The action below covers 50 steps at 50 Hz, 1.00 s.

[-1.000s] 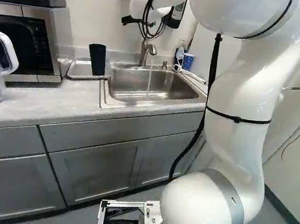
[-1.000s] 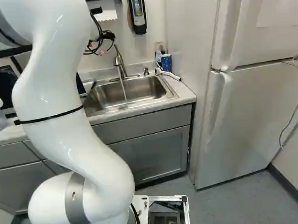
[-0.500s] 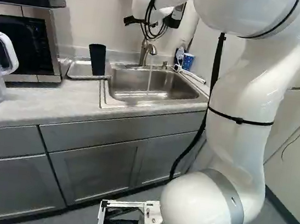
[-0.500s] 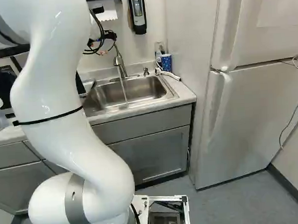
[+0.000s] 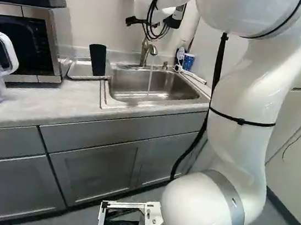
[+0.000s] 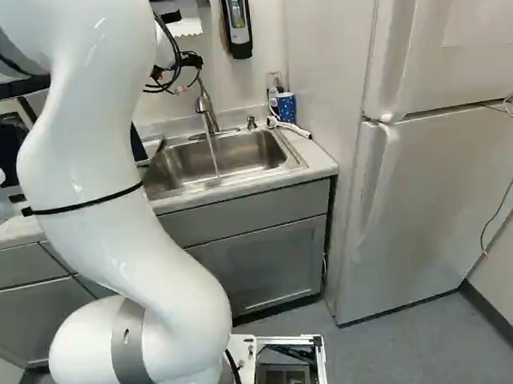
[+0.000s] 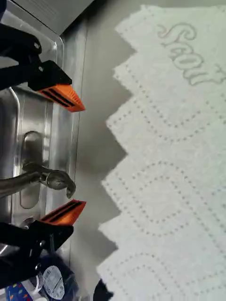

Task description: Rinse the cup and place it in the tray

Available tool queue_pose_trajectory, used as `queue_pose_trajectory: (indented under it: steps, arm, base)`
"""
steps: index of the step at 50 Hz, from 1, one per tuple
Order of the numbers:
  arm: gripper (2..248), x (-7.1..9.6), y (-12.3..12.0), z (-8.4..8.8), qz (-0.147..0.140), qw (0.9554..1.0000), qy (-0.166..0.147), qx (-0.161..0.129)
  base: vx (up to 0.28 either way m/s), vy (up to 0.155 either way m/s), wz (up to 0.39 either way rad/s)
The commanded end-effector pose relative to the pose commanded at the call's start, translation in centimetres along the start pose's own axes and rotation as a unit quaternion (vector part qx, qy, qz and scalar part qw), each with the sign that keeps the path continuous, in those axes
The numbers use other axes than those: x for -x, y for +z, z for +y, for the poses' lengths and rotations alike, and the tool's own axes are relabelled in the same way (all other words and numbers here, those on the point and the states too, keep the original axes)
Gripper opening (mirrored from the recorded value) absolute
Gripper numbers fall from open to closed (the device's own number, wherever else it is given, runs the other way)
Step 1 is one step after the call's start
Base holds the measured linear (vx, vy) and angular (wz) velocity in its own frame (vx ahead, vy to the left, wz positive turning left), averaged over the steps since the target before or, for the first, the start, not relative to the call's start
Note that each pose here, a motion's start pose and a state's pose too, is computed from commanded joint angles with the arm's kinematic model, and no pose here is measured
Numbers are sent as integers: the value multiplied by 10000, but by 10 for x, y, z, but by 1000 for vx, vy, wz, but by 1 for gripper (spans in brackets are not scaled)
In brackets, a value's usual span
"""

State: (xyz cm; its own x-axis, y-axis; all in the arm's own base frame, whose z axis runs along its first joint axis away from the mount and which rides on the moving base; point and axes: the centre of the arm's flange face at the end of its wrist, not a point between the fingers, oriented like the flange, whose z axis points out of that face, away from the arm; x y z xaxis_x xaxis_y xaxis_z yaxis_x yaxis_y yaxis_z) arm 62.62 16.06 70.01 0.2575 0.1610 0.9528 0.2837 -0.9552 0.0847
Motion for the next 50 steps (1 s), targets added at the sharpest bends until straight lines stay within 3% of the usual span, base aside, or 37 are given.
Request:
queue_pose_trajectory:
  steps: [50]
  arm:
    - [247,0,3,1,5,10000,1,5]
  base:
    - [0,0,0]
